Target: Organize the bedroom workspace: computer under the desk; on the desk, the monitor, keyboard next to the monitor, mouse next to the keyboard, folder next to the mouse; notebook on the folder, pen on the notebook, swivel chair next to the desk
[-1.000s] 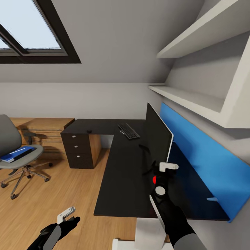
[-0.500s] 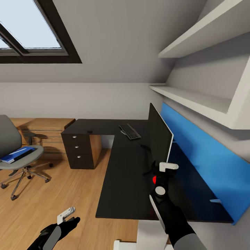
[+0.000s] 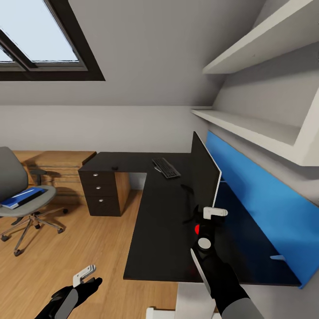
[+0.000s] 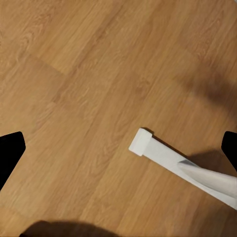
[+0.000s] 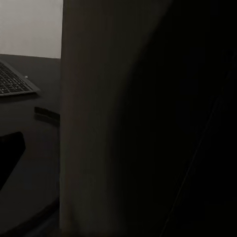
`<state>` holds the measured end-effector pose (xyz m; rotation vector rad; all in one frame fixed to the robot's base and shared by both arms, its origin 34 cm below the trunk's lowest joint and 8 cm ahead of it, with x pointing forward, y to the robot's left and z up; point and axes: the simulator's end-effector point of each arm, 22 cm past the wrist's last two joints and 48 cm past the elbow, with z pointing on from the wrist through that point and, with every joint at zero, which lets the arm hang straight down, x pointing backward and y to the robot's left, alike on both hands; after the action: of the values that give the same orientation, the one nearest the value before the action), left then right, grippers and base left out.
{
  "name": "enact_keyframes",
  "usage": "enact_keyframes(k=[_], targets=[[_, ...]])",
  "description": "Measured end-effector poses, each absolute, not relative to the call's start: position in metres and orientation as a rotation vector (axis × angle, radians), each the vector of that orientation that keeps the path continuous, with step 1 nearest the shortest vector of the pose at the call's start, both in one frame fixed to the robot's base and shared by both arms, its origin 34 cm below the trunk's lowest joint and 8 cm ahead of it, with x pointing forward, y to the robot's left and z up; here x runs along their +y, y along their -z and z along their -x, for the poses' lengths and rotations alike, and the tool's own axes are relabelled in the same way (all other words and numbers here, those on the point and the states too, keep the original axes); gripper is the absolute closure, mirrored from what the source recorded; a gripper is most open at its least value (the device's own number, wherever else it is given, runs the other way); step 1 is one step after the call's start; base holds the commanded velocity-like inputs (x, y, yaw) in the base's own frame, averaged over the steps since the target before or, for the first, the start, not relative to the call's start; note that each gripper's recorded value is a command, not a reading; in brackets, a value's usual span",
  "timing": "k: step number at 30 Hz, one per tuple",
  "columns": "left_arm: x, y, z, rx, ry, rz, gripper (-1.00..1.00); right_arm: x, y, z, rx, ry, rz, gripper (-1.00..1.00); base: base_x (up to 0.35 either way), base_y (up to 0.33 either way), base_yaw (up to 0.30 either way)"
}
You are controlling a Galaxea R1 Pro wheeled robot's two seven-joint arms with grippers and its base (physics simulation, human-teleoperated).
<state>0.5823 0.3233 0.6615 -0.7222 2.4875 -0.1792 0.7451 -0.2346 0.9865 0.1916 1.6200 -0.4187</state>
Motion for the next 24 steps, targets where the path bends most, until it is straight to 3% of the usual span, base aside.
enact_keyframes(k=[7,24], targets=[[0.3201,-0.6611,-0.5821,2.489,0.185,0.722,-1.0,-0.2346,-0.9858,-0.7451,1.621,0.419,-0.191,-1.0,0.0,-0.177,0.0],[0.3192,-0.6605,-0.582,2.491,0.185,0.723,-1.0,-0.233,-0.9791,-0.7449,1.62,0.414,-0.187,-1.0,-0.034,-0.008,0.0]])
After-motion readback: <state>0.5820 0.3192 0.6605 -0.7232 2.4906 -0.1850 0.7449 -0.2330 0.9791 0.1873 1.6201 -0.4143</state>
